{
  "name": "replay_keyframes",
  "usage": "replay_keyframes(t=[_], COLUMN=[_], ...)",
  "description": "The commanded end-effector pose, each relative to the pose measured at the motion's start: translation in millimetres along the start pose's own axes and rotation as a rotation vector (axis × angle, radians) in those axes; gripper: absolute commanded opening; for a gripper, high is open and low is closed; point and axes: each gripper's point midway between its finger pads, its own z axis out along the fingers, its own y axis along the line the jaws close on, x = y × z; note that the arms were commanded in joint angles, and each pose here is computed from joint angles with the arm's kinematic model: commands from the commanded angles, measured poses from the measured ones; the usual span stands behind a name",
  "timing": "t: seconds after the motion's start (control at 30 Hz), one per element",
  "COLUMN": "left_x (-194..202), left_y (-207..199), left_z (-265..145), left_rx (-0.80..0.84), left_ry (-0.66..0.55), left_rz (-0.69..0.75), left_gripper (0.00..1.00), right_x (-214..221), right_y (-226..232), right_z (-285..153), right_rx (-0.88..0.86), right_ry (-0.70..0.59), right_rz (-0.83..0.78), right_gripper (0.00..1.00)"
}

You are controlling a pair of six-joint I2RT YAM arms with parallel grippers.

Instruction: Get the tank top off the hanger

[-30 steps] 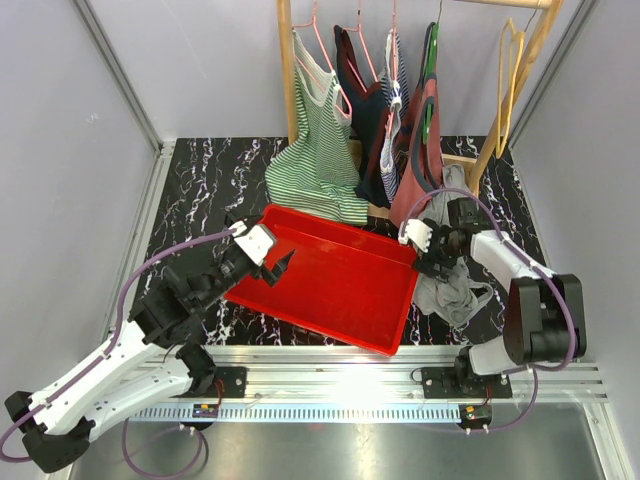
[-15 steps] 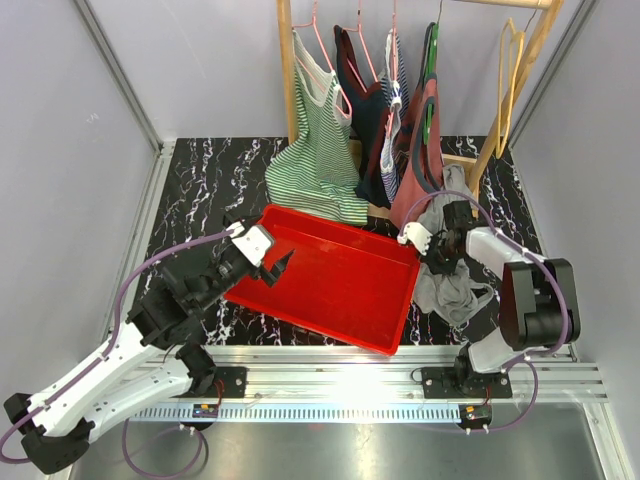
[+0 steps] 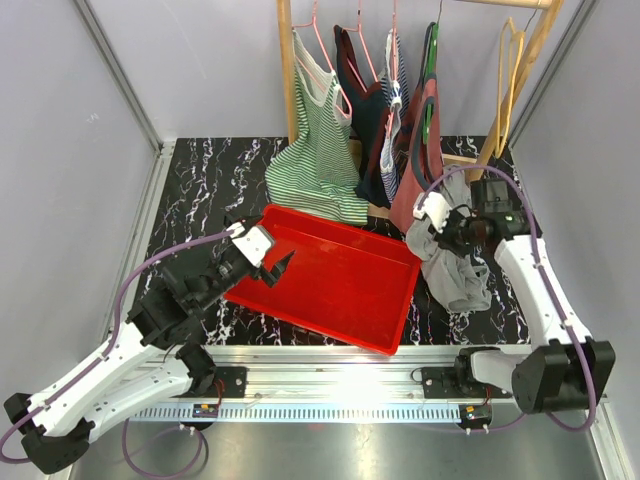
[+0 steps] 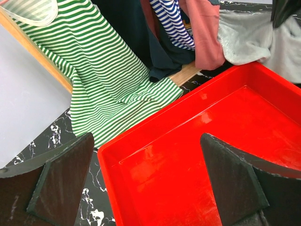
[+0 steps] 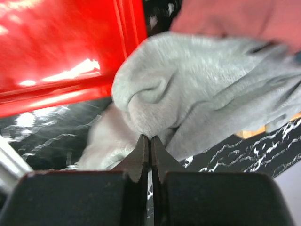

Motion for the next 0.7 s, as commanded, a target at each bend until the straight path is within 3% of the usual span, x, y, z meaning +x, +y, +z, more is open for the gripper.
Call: replay_keyframes(t=[0.0,0.27,0.67], left_x=[-22,-21,-17], left_y=[4,5,8], left_z=[-3,-3,-1], left_rx=[-0.006,-0.011,-0.031], left_ry=[-0.079,-0.075,-0.061], left_rz=[-0.008,-0.008,-0.005], left_gripper=[0.99,0.99,0.99], right_x=[-37,-100,-207], right_y=[25,44,45], right_z=[-37,-96,-207], right_rx=[-0.093,-0.165,-0.168], right_ry=[-0.133,-0.349,-0.703], right_rz=[0.046,-0.002,-0.218], right_gripper=[0.00,0.00,0.00])
